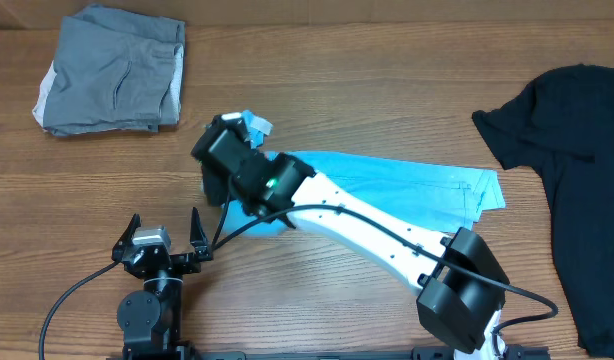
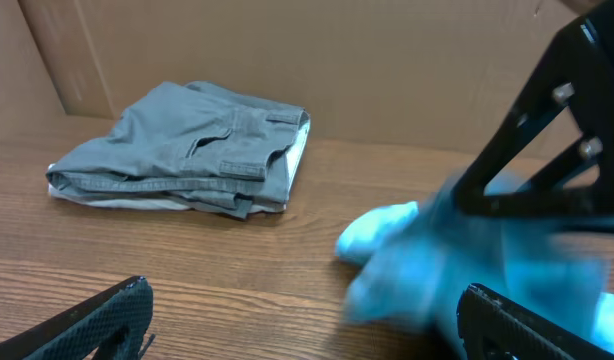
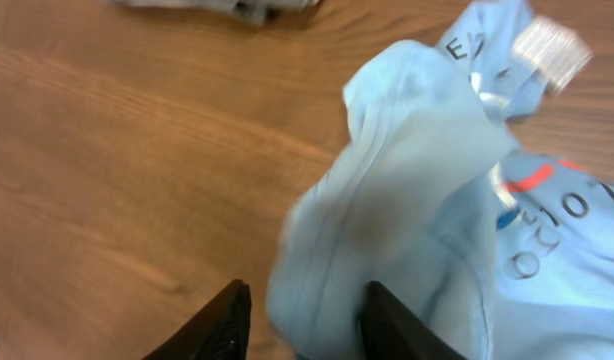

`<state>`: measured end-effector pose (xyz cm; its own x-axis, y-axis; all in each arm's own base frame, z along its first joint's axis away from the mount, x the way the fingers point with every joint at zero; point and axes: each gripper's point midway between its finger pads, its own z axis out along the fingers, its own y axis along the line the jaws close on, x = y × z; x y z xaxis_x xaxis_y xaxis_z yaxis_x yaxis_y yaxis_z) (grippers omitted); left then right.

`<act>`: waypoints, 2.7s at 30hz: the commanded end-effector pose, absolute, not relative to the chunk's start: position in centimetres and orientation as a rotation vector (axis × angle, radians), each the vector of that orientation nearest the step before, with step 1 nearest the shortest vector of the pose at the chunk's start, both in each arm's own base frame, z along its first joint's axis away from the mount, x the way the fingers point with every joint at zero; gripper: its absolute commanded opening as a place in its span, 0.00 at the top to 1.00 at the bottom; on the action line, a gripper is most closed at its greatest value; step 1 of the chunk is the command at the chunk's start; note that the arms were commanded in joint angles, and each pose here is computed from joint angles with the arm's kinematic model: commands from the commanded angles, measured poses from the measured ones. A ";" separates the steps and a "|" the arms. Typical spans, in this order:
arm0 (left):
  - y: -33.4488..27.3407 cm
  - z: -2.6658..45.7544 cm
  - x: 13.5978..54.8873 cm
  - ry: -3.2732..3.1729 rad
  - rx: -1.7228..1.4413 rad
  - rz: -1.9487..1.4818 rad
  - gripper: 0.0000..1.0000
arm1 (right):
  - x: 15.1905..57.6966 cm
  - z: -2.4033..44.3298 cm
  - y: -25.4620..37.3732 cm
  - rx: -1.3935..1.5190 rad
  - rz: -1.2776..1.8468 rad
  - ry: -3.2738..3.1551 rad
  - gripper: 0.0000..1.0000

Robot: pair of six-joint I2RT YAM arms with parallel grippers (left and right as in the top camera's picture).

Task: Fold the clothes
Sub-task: 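Lift the T-shirt with the right gripper and drag it leftward onto the table, then grasp the right end of the T-shirt with the right gripper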

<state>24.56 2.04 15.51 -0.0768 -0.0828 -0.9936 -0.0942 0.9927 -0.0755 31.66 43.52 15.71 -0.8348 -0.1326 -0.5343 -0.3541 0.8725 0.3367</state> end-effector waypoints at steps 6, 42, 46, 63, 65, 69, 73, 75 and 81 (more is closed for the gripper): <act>2.0 15.6 24.5 1.640 -0.131 0.017 0.00 | 33.9 19.3 41.9 -0.266 0.579 2.455 0.51; 2.0 15.6 24.5 1.640 -0.131 0.017 0.00 | 27.0 7.7 -1.1 1.177 0.043 2.996 0.08; 2.0 15.6 24.5 1.640 -0.131 0.017 0.00 | 26.3 5.0 -0.8 1.192 0.074 2.992 0.08; 2.0 15.6 24.5 1.640 -0.131 0.017 0.00 | 25.2 0.0 -0.7 1.347 0.101 2.880 0.12; 2.0 15.6 24.5 1.640 -0.131 0.017 0.00 | 25.7 0.0 -0.7 1.306 0.111 2.876 0.13; 2.0 15.6 24.5 1.640 -0.131 0.017 0.00 | 26.4 0.0 -1.0 1.292 0.117 2.847 0.20; 2.0 15.6 24.5 1.640 -0.131 0.017 0.00 | 26.5 0.0 -1.6 1.305 0.101 2.832 0.25; 2.0 15.6 24.5 1.640 -0.131 0.017 0.00 | 26.1 -0.1 -2.2 1.307 0.038 2.834 0.29; 2.0 15.6 24.5 1.640 -0.131 0.017 0.00 | 24.9 -0.6 -3.4 1.312 -0.086 2.835 0.38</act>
<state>24.56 2.04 15.51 -0.0767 -0.0832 -0.9936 -0.0942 0.9927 -0.0759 25.72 -2.16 -0.17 -0.6544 0.7561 -0.0054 0.7560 0.6544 0.0105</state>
